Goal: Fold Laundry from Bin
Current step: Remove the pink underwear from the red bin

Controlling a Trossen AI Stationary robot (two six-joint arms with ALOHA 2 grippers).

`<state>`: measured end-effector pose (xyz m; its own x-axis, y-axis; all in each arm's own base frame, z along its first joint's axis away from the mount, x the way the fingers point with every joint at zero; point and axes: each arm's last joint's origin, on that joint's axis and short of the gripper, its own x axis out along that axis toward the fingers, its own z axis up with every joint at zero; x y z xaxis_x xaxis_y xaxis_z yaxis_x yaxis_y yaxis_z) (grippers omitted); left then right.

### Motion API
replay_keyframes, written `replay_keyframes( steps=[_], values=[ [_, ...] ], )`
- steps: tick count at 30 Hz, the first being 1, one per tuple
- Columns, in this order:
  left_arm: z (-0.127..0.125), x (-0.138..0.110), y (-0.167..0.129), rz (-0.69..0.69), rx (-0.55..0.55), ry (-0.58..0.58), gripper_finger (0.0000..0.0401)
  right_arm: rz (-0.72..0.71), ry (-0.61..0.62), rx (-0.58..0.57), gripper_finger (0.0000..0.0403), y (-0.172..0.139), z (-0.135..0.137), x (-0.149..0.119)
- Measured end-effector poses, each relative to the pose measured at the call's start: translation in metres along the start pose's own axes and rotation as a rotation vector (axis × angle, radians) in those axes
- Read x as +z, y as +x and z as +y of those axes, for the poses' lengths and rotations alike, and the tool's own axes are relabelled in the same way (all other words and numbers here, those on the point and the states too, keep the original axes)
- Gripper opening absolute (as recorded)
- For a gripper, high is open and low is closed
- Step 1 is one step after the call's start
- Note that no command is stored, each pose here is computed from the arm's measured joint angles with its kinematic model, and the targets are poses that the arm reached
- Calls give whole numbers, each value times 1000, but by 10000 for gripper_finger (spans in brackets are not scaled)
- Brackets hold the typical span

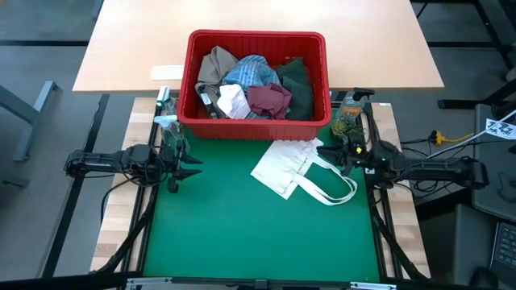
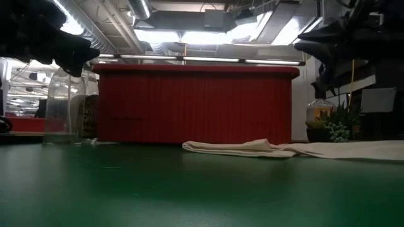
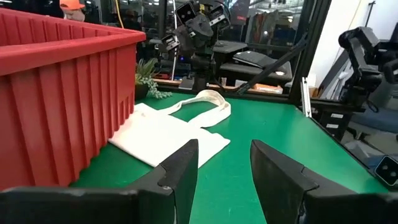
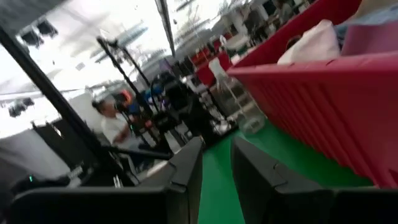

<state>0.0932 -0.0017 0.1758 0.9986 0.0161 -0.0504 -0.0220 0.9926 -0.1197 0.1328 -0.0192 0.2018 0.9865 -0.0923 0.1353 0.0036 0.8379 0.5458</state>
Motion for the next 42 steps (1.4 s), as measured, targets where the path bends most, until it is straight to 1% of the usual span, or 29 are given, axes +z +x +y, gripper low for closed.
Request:
replay_keyframes(
  steps=[7,12,14,16,19,24,26,28,31,35,38,42],
  values=[
    [0,0,0,0,-1,0,141,86,-129,52,86,12,2,-1],
    [0,0,0,5,-1,1,141,100,-189,57,86,18,4,3],
    [0,0,0,4,-1,1,141,99,-205,59,92,22,6,6],
    [0,0,0,5,-1,1,141,99,-208,63,108,27,8,10],
    [0,0,0,5,-2,1,141,104,-223,71,145,34,12,15],
    [0,0,0,5,-1,1,141,91,-374,58,208,59,20,32],
    [0,0,0,5,-1,1,141,84,-452,19,225,77,25,44],
    [0,0,0,5,-1,1,141,96,-548,-58,234,99,27,60],
    [0,-1,0,5,-1,1,141,225,-639,-203,238,133,20,88],
    [0,-1,0,6,-2,1,141,459,-632,-373,239,171,-7,119],
    [0,-1,0,6,-1,1,141,594,-644,-457,239,192,-32,135],
    [0,-1,0,6,-1,1,141,669,-649,-530,239,216,-67,151]
  ],
)
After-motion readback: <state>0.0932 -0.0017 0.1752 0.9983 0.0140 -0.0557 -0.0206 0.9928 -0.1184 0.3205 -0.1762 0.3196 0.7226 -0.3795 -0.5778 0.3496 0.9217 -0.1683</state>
